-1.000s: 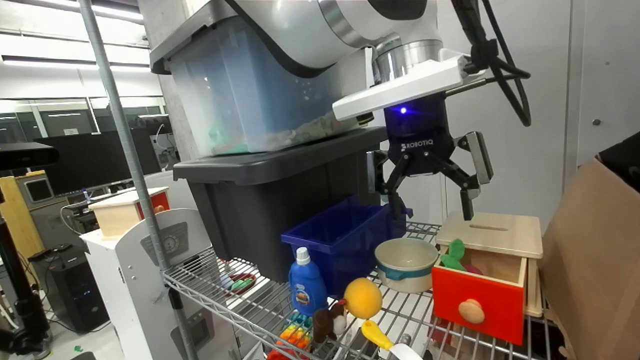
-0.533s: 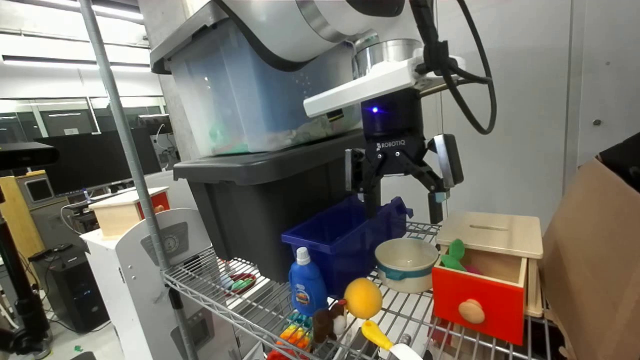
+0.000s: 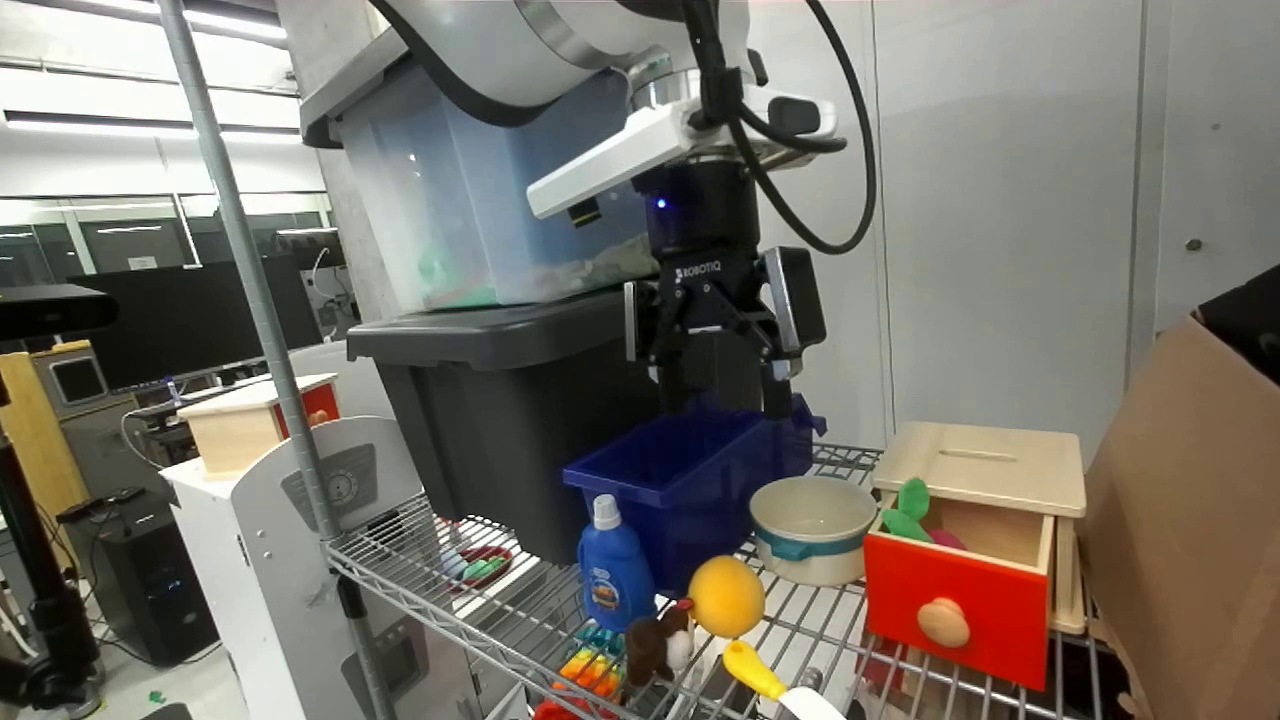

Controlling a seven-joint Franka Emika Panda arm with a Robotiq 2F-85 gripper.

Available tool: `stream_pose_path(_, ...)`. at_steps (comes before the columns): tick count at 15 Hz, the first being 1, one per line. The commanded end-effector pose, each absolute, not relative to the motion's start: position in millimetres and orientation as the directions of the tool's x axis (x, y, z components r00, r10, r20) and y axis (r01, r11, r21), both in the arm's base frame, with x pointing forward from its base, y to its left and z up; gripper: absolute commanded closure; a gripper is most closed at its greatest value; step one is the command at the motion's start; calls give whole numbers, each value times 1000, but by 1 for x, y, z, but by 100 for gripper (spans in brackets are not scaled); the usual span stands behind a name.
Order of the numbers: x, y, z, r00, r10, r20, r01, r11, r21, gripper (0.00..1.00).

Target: Put the purple plushy in the drawer

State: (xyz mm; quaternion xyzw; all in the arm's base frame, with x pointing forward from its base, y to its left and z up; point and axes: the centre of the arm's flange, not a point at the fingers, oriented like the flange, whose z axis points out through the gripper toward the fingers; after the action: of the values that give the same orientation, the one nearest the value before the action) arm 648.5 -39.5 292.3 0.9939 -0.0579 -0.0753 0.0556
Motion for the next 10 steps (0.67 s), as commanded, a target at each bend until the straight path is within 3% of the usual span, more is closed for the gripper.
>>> stream_pose_path(1, 629, -27, 309, 975, -164, -153, -146, -982, 122, 0)
stream_pose_path(10, 601, -4, 323, 973, -124, -196, -89, -980, 177, 0)
